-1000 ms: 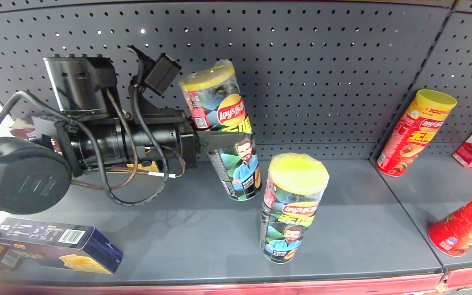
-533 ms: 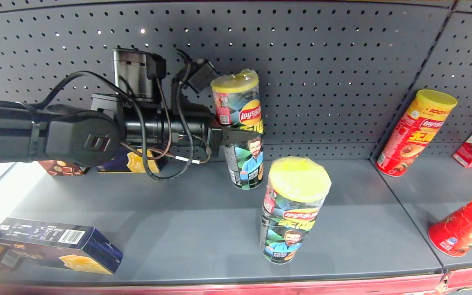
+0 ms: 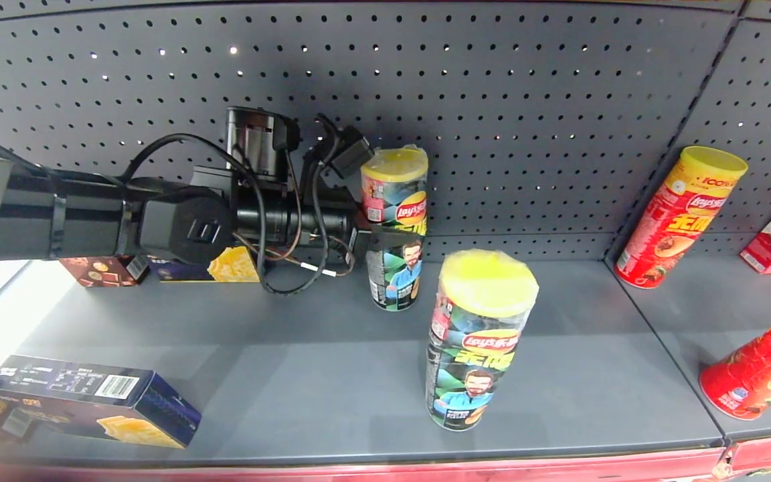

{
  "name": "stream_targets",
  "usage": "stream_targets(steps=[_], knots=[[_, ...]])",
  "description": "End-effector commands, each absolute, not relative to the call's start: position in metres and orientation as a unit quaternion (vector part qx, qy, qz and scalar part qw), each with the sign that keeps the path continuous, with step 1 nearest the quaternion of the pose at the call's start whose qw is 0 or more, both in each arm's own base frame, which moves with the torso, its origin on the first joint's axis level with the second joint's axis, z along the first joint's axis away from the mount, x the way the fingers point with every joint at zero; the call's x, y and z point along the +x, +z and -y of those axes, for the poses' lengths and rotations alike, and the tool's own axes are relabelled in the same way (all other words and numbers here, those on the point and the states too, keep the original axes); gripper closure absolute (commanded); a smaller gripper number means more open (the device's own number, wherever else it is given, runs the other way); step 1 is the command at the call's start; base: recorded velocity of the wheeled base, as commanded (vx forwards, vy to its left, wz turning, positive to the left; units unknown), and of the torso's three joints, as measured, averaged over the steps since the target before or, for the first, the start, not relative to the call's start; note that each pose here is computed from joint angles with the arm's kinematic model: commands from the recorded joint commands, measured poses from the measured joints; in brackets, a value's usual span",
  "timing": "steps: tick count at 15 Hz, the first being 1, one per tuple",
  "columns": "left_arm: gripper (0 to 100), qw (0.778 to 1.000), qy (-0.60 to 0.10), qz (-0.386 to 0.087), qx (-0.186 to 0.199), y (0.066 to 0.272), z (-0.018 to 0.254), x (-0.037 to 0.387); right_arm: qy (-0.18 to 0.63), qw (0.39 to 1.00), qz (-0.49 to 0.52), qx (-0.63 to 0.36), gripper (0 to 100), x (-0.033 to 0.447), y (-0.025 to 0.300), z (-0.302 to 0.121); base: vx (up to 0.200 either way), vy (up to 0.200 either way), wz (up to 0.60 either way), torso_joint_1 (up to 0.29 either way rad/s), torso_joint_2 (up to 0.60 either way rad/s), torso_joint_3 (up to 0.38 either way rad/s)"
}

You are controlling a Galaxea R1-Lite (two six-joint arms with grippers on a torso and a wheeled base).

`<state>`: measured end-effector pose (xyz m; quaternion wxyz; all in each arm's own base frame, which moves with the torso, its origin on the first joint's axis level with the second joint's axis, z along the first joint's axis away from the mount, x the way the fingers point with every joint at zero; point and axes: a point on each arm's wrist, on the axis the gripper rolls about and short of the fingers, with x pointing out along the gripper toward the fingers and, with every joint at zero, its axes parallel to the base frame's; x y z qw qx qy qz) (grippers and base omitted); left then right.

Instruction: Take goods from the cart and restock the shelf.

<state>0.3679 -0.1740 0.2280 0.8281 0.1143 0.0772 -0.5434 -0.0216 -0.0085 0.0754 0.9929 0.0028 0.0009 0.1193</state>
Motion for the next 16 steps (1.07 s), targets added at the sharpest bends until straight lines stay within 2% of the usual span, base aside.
stream_targets(steps=[1,13,14,16], knots=[[100,0.827,-0.544,-0.081,0.115,0.222,0.177,0.373,0.119,0.993,-0.002,0.003,0,-0.021,0.075,0.009,0.0,0.0,0.0,0.0,0.0,0.0],[100,0.814,-0.564,-0.077,0.118,0.211,0.201,0.381,0.119,0.993,-0.002,0.003,0,-0.021,0.075,0.009,0.0,0.0,0.0,0.0,0.0,0.0],[0,0.814,-0.564,-0.077,0.12,0.21,0.201,0.381,0.119,0.993,-0.002,0.003,0,-0.021,0.075,0.009,0.0,0.0,0.0,0.0,0.0,0.0],[0,0.813,-0.563,-0.086,0.119,0.209,0.2,0.379,0.119,0.993,-0.002,0.003,0,-0.021,0.075,0.009,0.0,0.0,0.0,0.0,0.0,0.0]])
